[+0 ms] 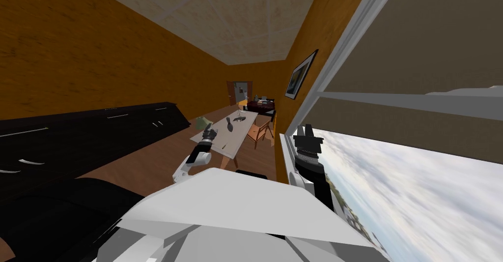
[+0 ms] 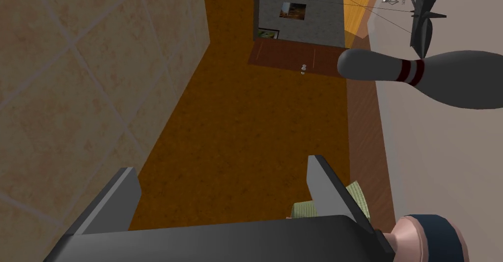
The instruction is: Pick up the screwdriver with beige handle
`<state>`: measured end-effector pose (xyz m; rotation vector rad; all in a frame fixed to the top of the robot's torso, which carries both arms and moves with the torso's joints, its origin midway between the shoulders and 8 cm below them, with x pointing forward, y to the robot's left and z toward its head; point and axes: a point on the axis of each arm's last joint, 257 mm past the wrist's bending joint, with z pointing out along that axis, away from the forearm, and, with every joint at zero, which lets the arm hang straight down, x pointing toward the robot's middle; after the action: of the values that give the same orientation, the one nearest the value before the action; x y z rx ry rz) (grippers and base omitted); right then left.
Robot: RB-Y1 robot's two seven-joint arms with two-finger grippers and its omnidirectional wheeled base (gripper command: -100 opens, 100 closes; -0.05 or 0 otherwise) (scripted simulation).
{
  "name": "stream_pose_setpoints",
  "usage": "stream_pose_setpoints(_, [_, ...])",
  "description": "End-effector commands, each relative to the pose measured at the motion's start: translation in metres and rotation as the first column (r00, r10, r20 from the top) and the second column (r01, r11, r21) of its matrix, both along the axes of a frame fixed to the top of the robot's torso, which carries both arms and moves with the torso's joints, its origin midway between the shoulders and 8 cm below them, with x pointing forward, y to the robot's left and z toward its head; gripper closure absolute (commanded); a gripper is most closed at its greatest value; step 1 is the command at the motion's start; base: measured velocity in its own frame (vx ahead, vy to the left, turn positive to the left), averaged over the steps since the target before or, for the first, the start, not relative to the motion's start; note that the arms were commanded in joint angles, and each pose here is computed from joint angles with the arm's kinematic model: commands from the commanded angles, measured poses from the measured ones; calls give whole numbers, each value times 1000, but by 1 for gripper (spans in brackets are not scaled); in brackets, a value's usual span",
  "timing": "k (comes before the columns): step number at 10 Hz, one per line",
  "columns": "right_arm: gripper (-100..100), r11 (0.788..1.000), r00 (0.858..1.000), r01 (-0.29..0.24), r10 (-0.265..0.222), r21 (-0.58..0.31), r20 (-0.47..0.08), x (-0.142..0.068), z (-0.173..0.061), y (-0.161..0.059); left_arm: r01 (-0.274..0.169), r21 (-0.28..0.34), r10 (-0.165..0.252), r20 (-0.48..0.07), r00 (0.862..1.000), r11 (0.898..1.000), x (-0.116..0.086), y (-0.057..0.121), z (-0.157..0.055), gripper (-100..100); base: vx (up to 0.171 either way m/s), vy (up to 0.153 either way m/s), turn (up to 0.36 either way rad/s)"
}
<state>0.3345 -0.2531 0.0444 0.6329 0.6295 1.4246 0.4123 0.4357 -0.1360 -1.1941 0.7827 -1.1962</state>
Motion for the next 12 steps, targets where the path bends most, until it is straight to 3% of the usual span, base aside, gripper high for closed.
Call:
stream_pose_setpoints(1, [0,1000,1000,0,0,0,0,0,0,0,-30,-26,28,-70,997,999,1,20,-26,-100,54,-58,-14])
stream_pose_setpoints(2, [0,1000,1000,0,0,0,0,0,0,0,-34,-29,31,-79,996,999,1,22,-30,-100,48,-49,-4])
stream_pose_setpoints(3, [0,1000,1000,0,0,0,0,0,0,0,-64,-51,56,-137,989,997,0,41,-50,-100,53,-35,-14])
stream_pose_setpoints(4, [0,1000,1000,0,0,0,0,0,0,0,-66,-53,58,-144,988,996,0,42,-53,-100,46,-36,-8])
stream_pose_setpoints(5, [0,1000,1000,0,0,0,0,0,0,0,-98,-74,82,-194,978,992,-2,62,-70,-100,68,-42,-12])
stream_pose_setpoints(6, [0,1000,1000,0,0,0,0,0,0,0,-104,-78,85,-208,974,992,-3,64,-77,-100,60,-34,-6])
stream_pose_setpoints(7, [0,1000,1000,0,0,0,0,0,0,0,-133,-97,105,-249,963,986,-5,81,-87,-100,73,-39,-16])
stream_pose_setpoints(8, [0,1000,1000,0,0,0,0,0,0,0,-145,-103,112,-272,956,984,-8,85,-100,-100,51,-39,-7])
stream_pose_setpoints(9, [0,1000,1000,0,0,0,0,0,0,0,-180,-122,135,-312,940,976,-12,104,-114,-100,69,-53,-17])
stream_pose_setpoints(12, [0,1000,1000,0,0,0,0,0,0,0,-235,-152,160,-392,906,960,-23,125,-144,-100,70,-38,-9])
